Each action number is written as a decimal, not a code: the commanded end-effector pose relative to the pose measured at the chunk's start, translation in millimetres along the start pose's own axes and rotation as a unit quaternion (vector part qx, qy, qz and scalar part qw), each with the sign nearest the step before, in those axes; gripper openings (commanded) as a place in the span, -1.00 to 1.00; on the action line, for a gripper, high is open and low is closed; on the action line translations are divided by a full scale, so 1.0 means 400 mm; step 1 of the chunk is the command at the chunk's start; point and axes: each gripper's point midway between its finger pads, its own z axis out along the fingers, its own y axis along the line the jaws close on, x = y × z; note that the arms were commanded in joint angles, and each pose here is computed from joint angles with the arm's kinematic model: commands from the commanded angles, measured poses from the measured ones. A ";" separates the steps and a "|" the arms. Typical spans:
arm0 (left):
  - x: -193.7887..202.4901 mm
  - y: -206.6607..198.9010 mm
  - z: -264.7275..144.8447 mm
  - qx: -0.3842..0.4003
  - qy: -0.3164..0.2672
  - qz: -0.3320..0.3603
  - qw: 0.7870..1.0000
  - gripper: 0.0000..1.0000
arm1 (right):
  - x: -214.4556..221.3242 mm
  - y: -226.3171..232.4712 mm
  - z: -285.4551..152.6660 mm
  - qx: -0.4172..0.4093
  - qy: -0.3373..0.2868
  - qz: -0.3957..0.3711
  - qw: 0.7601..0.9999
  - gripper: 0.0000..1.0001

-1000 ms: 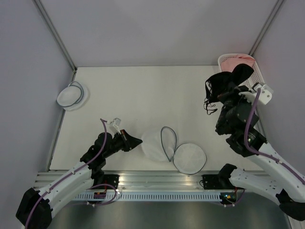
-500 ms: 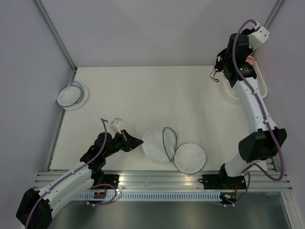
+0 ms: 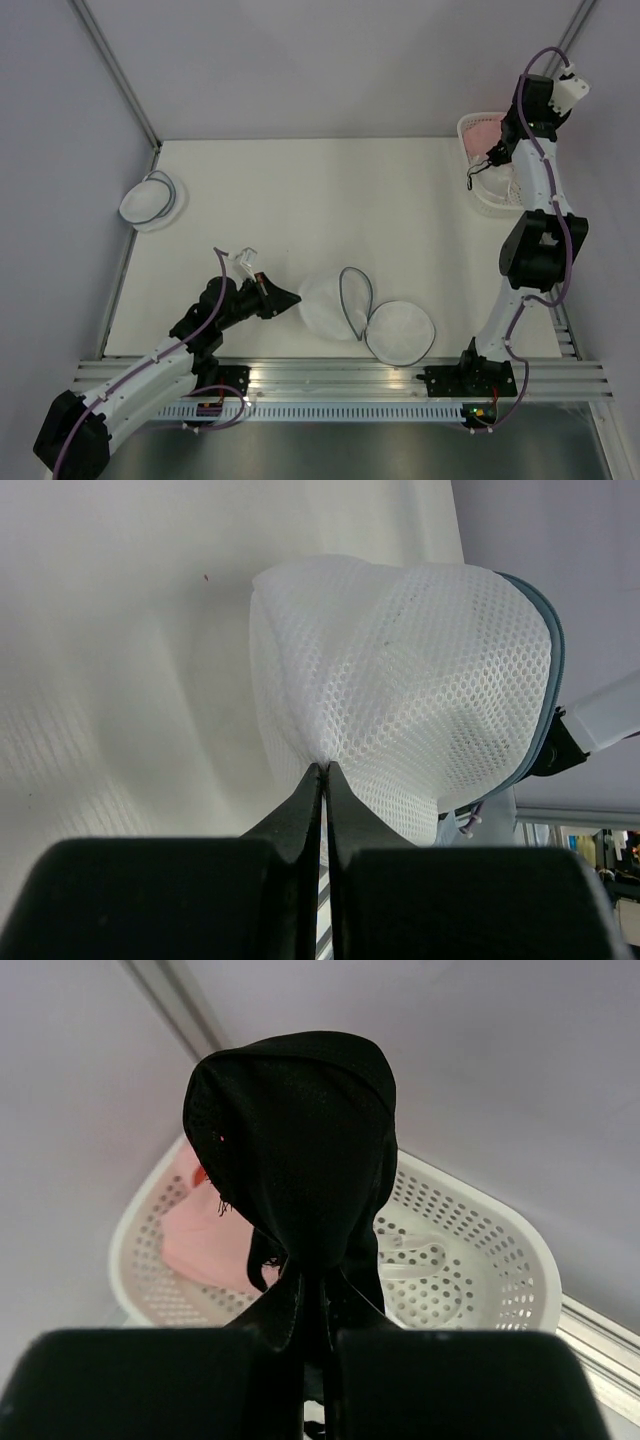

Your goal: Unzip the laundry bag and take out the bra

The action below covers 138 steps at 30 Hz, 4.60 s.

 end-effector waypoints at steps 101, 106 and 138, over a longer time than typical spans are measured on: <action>-0.045 -0.023 -0.115 0.000 -0.083 -0.022 0.996 0.67 | 0.348 -0.319 -0.927 -0.192 0.025 -0.279 0.941 -0.99; -0.052 -0.022 -0.129 -0.011 -0.090 -0.020 0.996 0.72 | 0.345 -0.235 -0.941 -0.173 -0.031 -0.367 0.913 -0.99; -0.149 0.015 -0.266 -0.122 -0.200 -0.057 0.970 0.76 | 0.609 -0.079 -1.300 -0.384 -0.355 -0.431 0.736 0.60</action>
